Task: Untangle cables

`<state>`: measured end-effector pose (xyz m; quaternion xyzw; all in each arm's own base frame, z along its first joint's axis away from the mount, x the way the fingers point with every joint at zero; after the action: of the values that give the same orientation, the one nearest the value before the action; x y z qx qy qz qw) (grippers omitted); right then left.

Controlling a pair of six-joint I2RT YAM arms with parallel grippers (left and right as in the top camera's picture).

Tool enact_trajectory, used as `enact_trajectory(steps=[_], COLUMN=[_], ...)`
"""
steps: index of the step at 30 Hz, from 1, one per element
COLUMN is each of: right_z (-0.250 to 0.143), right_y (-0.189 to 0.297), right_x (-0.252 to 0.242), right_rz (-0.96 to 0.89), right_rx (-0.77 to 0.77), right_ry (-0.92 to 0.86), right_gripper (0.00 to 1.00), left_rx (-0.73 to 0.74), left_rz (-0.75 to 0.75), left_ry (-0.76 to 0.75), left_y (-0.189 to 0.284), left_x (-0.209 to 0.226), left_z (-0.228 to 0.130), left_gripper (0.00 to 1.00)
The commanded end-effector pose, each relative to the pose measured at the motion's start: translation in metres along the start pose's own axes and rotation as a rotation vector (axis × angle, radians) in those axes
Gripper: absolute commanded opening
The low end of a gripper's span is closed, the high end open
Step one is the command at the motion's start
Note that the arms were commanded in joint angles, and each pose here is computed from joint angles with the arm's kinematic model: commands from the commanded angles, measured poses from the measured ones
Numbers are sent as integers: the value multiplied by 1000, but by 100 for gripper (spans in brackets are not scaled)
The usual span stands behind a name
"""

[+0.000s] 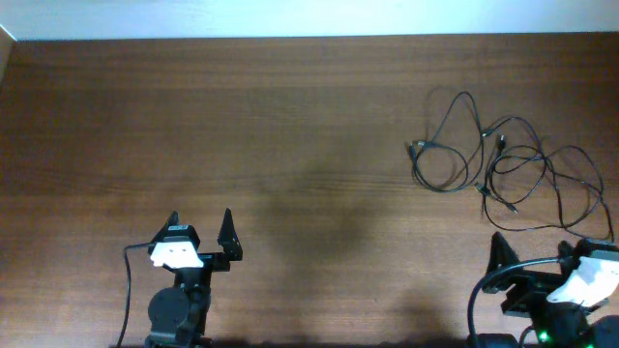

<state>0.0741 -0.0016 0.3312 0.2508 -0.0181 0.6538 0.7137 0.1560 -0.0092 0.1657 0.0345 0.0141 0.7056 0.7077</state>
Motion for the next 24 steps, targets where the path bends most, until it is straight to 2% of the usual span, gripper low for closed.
enact_trajectory(steps=[1, 8, 12, 15, 19, 24], right_z=[-21, -36, -19, -26, -51, -81], right_y=[-7, -31, -54, -61, -84, -111], right_x=[-1, -6, 1, -2, -12, -21], right_rz=[107, 207, 351, 416, 376, 277], right_rx=[-48, -256, -626, -805, -772, -538], right_ry=[2, 10, 20, 23, -17, -10], right_gripper=[99, 99, 99, 99, 99, 99], left_rx=[3, 3, 3, 3, 3, 3], left_rz=[1, 1, 1, 1, 1, 1], left_ry=[-20, -20, -20, -20, -20, -20], left_y=[0, 0, 0, 0, 0, 0], left_x=[1, 1, 1, 1, 1, 1], left_z=[-1, -1, -1, -1, -1, -1], left_gripper=[99, 99, 99, 99, 99, 99])
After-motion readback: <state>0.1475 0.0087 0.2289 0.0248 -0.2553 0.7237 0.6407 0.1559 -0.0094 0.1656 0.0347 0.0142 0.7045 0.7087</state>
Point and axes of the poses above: each gripper's point midway between its finger pads, its own y axis back along the fingers, its own x axis along the line the jaws close on, z = x × y, the point moved 9 cm from there along y, back along the fingers, and after that the axes turned 11 degrees about -y, right-handed, at the moved point
